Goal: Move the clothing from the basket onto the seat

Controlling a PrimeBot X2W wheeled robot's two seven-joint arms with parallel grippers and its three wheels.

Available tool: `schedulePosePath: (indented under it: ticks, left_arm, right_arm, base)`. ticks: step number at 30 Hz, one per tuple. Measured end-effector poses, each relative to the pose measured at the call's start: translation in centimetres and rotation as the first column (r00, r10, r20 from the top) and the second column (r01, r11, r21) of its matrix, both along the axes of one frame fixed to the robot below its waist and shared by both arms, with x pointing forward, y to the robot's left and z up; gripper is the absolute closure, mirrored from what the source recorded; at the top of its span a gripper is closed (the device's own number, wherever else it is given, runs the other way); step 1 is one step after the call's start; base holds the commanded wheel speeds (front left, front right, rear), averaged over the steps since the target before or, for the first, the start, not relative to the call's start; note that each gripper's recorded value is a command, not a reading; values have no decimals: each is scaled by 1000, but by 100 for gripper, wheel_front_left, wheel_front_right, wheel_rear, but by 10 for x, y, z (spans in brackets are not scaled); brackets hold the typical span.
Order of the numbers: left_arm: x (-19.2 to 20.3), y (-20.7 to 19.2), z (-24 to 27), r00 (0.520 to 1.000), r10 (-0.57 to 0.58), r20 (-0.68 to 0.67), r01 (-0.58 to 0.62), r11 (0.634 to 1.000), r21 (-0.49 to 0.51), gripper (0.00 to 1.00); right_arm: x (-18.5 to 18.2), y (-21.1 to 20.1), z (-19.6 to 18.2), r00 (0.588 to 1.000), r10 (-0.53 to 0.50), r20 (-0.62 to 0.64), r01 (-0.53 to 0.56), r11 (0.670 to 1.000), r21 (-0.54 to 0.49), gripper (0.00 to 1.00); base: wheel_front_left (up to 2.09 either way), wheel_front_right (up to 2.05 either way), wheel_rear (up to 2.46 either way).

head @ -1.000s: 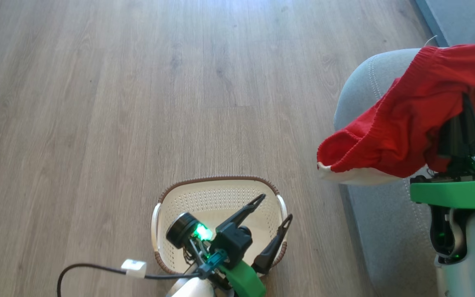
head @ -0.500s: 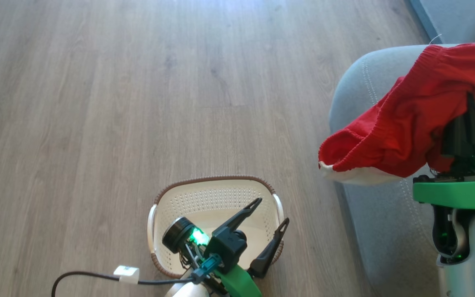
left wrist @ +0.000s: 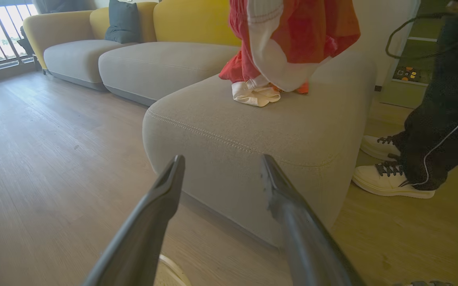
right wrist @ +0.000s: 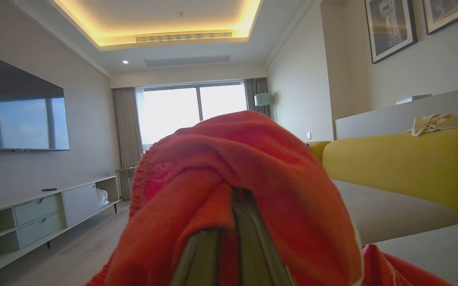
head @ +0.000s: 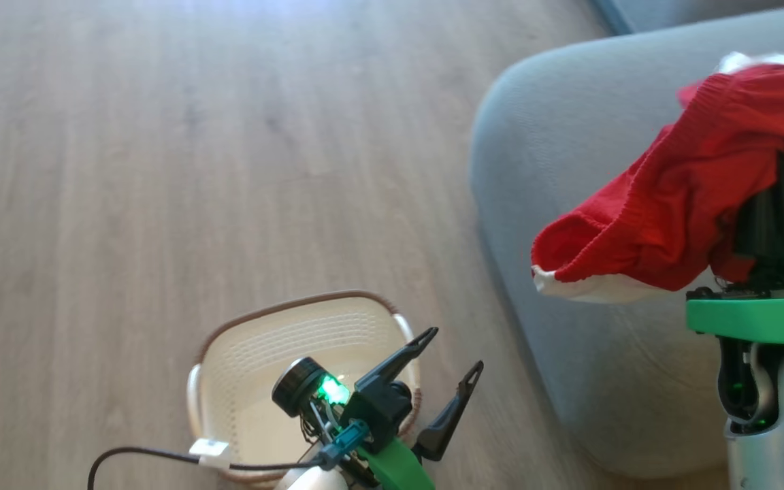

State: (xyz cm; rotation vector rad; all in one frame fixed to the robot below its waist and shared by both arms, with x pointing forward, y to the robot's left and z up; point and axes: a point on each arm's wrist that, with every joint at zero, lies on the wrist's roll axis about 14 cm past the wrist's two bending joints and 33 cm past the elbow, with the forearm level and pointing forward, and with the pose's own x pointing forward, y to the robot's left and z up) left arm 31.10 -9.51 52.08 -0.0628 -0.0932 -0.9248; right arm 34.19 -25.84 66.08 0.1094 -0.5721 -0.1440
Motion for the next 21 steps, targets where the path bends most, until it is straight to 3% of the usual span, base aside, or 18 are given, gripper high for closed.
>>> schedulePosePath:
  ticks: [15,21]
  left_arm:
    - [-32,-67,-1,966,-257,-12,257,966,-14,0]
    - [-50,-96,-1,917,-398,-13,397,917,-30,0]
  right_arm:
    - [-76,-78,-3,957,-289,-17,289,957,-10,100]
    - [-112,-113,-4,900,-434,-33,434,901,-21,100]
  base:
    - [0,0,0]
    - [0,0,0]
